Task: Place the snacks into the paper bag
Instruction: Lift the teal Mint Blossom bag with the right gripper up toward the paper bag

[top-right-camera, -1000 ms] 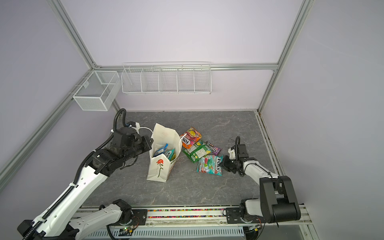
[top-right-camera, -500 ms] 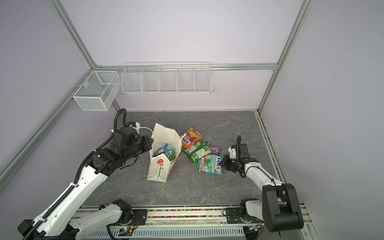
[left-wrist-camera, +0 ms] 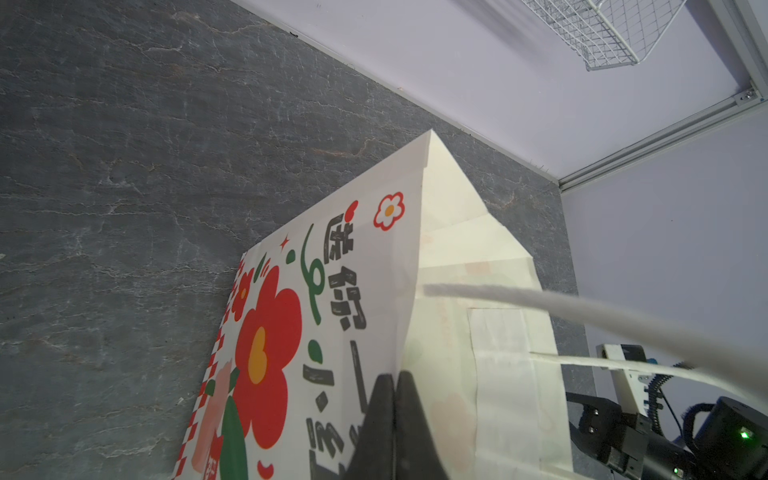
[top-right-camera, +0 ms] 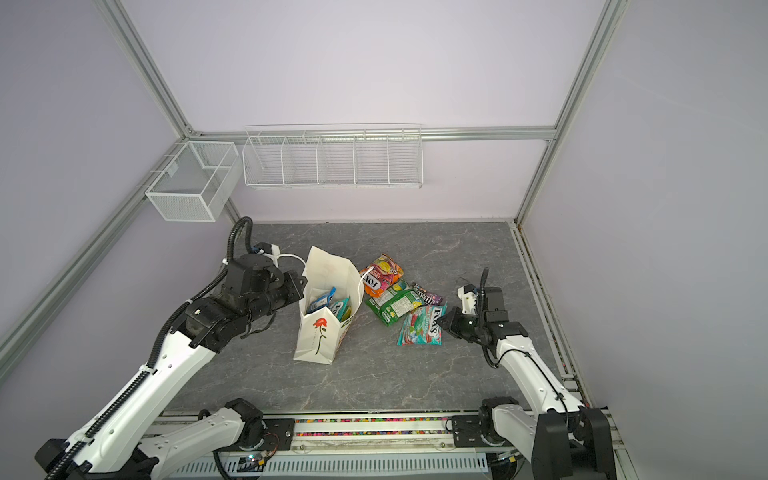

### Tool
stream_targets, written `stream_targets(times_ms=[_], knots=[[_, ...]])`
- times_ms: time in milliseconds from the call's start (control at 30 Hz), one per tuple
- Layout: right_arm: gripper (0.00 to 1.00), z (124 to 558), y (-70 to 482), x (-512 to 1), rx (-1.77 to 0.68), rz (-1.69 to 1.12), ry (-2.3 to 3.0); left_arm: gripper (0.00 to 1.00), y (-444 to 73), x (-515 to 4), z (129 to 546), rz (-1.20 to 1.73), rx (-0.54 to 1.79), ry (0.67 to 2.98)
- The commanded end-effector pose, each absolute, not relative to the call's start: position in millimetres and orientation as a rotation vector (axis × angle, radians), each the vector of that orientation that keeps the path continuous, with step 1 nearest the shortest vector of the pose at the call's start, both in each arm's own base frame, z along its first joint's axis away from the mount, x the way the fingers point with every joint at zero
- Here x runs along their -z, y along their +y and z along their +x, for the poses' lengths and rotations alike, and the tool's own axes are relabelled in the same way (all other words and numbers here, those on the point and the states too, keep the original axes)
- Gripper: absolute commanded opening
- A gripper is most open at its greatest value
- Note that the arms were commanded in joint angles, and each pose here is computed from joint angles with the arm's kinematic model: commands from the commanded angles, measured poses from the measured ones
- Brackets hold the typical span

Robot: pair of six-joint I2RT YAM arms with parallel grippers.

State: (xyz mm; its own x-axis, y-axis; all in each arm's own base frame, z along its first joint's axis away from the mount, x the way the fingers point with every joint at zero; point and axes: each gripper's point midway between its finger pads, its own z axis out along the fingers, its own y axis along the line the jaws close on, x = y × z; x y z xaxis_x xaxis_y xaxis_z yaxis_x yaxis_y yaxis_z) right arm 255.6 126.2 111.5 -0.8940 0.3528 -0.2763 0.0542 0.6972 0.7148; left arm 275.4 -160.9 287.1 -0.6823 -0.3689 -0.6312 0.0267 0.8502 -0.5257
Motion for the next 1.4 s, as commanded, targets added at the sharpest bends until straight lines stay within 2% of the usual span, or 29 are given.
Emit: stream_targets(times_ms=[0, 433, 1367], knots=[[0.07, 260, 132, -140, -1.094, 0.257, 2.436, 0.0, -163, -291, 275, -0.251, 0.676, 2.22], [0.07, 258, 145, -187, -1.209, 0.158, 2.309, 0.0, -163, -291, 275, -0.253, 0.678, 2.218], [0.06, 253, 161, -286, -1.278, 0.017, 2.119, 0.0, -164, -296, 275, -0.247, 0.686, 2.208]])
